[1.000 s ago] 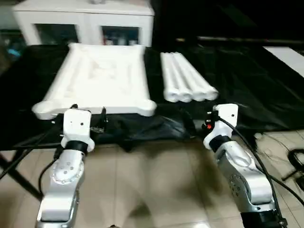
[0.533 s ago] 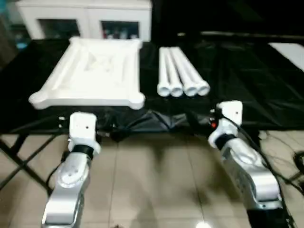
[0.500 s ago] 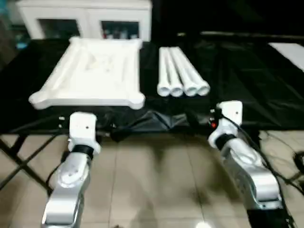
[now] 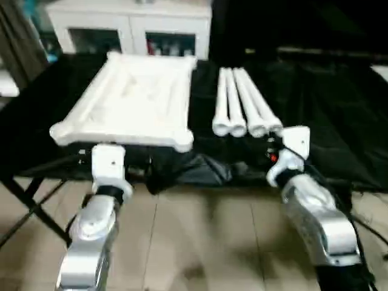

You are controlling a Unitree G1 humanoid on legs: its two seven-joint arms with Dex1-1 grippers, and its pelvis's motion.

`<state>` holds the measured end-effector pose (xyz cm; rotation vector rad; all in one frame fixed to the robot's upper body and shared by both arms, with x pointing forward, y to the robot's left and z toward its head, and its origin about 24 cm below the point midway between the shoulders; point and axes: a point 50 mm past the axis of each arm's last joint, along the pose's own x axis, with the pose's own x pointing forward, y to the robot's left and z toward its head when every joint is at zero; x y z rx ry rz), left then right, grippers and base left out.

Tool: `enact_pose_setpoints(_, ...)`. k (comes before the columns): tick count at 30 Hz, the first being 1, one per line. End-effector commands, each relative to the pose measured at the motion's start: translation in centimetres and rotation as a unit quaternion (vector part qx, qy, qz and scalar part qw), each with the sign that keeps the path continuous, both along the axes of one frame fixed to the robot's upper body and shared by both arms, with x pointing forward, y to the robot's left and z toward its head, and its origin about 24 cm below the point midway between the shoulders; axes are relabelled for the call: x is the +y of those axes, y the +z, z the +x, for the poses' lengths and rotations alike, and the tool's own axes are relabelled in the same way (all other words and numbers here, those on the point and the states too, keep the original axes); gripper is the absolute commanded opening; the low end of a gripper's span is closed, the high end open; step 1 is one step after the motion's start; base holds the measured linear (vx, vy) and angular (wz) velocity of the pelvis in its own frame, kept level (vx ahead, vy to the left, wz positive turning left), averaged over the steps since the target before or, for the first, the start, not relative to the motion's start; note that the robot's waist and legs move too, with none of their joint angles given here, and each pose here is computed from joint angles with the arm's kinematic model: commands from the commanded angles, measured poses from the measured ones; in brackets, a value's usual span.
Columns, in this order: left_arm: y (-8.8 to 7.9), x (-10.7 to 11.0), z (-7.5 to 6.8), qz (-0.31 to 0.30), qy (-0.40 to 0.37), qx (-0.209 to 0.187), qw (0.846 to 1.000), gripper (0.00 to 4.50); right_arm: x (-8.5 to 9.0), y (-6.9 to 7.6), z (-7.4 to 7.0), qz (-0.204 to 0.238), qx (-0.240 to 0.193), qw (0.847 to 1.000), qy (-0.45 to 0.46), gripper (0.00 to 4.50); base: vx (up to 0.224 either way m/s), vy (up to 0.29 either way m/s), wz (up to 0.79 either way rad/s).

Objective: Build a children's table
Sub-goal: Move to table

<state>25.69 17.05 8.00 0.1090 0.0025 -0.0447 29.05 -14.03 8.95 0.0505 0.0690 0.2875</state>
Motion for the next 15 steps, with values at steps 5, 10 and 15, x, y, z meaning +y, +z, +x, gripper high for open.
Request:
enact_pose_setpoints(5,0.06,0.79,-0.23,0.006,0.010,0.001,1.000,4.28,0.89,0.39,0.09,-0.001,-0.005,1.000,0.018,4.50,0.238,0.015,-0.02)
enact_pose_setpoints(10,0.16,1.03,-0.19,0.008,0.013,-0.001,1.000,4.28,1.07,0.48,0.20,0.000,-0.008,1.000,0.022,4.50,0.141,-0.056,-0.05)
enact_pose_setpoints(15,0.44,1.34,-0.11,0.015,0.012,-0.006,1.000,4.28,1.32,0.66,0.08,0.013,-0.012,0.999,0.028,4.50,0.157,-0.037,0.01)
